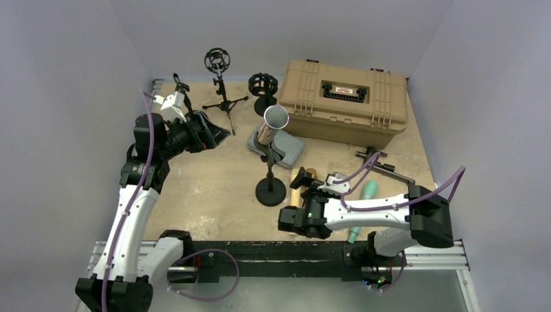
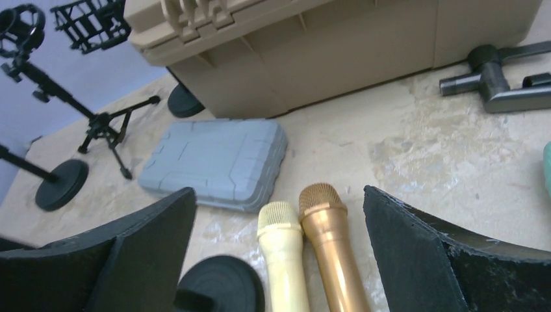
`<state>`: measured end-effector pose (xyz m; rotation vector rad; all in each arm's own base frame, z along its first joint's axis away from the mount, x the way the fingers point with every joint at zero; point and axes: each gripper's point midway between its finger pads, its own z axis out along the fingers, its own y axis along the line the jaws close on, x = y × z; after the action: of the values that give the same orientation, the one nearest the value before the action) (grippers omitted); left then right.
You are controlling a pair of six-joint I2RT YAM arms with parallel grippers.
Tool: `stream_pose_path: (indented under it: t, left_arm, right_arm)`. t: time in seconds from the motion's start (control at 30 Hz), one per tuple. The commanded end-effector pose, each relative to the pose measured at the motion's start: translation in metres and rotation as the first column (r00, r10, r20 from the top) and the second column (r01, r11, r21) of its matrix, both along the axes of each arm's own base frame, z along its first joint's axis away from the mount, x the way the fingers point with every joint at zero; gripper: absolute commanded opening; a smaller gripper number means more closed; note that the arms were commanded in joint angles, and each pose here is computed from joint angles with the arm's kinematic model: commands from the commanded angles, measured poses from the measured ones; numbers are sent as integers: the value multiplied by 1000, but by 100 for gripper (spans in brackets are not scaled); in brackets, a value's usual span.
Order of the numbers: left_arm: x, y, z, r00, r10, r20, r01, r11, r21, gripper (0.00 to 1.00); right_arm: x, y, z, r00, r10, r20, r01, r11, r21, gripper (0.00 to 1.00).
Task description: Remove the microphone from the stand
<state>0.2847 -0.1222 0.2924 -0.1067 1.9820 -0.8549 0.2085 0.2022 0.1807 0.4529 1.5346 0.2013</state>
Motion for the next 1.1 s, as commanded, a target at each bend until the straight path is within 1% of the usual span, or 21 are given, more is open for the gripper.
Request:
stream_pose_path:
  t: [0.0,0.03,0.07,0.1,0.17,0.23,0.27,0.37,0.47,0.57,0.6,0.63,0.67,0.7,0.77,0.8,0.87,0.9,0.97,1.0,1.07]
  left_arm:
    - [-17,-11,16,995,-77,63,80,996,-45,95]
    - [-20,-14,18,993,-94,73,98,994,-53,95]
    - [-22,-16,21,991,-107,83,112,992,-60,95]
    - [-24,-18,23,988,-122,91,128,989,-67,96]
    - [-28,-23,27,983,-153,103,161,984,-77,96]
    - [-32,-25,28,980,-167,109,176,981,-76,95]
    - [-33,-24,28,981,-165,105,173,982,-76,96]
    - [-34,-23,26,983,-155,101,162,984,-73,96]
    - [-35,-23,25,982,-154,106,162,984,-79,96]
    - [-37,-23,24,982,-154,107,163,984,-78,96]
    - [-37,-23,23,982,-155,106,163,983,-78,96]
    - [-38,-23,23,982,-156,106,165,983,-79,96]
    - [-38,-23,22,982,-157,106,166,983,-82,96]
    - [-38,-23,21,982,-156,105,165,983,-84,96]
    - [-39,-24,19,983,-156,101,165,982,-89,96]
    - [-39,-24,19,982,-157,100,167,981,-94,96]
    - [-41,-25,19,982,-162,101,172,980,-102,95]
    - [-42,-26,21,981,-165,105,175,979,-105,96]
    - [-45,-26,24,979,-165,116,178,978,-107,96]
    - [-47,-25,26,979,-166,122,179,978,-105,95]
    - [-50,-25,28,978,-164,133,178,979,-103,96]
  right_arm:
    - [29,15,79,953,-116,282,-61,834,549,99]
    - [36,14,81,953,-128,273,-33,857,514,99]
    - [42,12,84,954,-141,263,12,899,439,99]
    - [46,10,86,959,-146,243,67,950,306,99]
    - [50,7,92,962,-157,221,123,980,158,99]
    - [50,1,100,965,-165,205,159,986,43,99]
    - [52,-3,106,965,-176,193,184,983,-24,99]
    - [53,-18,124,963,-210,172,236,960,-151,99]
    - [52,-39,140,957,-250,148,284,913,-291,99]
    - [50,-57,156,950,-292,114,309,818,-484,99]
    - [52,-64,163,943,-316,107,325,793,-515,99]
    - [53,-69,170,937,-334,104,337,783,-523,99]
    - [53,-74,177,931,-349,104,350,781,-517,99]
    - [55,-80,184,925,-366,105,369,794,-483,99]
    - [57,-87,200,913,-389,120,404,835,-374,99]
    - [57,-88,210,910,-393,130,414,863,-291,99]
    - [58,-100,230,895,-422,144,432,900,-47,99]
    - [62,-108,237,884,-448,135,442,894,73,99]
    - [66,-118,256,860,-490,144,447,859,250,99]
    - [69,-120,262,852,-506,137,451,841,298,99]
    - [86,-123,279,838,-537,97,448,779,439,99]
